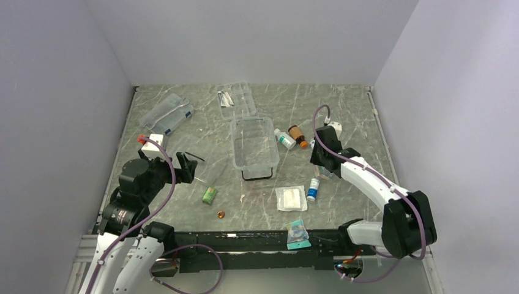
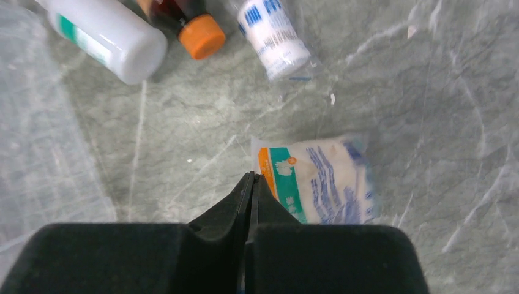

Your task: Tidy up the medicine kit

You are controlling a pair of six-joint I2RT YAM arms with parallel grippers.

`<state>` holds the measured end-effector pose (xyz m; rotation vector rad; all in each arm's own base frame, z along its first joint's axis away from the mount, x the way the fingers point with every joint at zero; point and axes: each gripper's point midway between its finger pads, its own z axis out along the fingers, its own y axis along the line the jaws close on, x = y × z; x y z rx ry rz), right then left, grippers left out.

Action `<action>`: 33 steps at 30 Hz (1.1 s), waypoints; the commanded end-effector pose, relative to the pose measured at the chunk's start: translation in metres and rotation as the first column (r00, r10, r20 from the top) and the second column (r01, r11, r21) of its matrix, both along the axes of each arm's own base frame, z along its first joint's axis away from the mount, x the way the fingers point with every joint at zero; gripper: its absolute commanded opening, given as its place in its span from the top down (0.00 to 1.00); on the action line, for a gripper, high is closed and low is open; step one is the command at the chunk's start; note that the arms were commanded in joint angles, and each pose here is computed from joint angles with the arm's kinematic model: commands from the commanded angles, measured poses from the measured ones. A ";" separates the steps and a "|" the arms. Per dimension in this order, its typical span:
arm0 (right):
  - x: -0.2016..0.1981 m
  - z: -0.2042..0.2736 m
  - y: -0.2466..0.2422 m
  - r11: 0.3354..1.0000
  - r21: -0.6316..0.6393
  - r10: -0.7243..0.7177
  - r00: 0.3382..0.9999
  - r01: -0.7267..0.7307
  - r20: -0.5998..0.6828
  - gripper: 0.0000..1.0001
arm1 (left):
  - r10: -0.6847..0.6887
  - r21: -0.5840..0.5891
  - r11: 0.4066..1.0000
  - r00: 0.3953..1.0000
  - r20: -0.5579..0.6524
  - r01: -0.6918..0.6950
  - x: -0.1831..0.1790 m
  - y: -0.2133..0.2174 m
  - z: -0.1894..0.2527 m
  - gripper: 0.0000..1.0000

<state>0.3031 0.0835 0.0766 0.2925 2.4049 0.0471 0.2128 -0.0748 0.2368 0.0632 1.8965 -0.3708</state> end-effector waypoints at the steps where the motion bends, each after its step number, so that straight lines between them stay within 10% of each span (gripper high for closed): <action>1: 0.017 0.054 0.007 0.999 0.026 0.025 0.991 -0.028 0.134 1.00 | -0.001 -0.019 1.000 0.998 0.058 0.002 0.000 0.000 0.022 0.01; 22: 0.015 0.225 0.129 0.932 0.035 0.301 0.821 -0.362 0.485 1.00 | -0.005 -0.022 1.000 0.998 0.060 0.007 -0.001 -0.001 0.022 0.01; 33: 0.016 0.217 0.197 0.890 0.055 0.372 0.791 -0.453 0.486 1.00 | -0.007 -0.023 1.000 0.998 0.063 0.009 -0.002 -0.001 0.023 0.01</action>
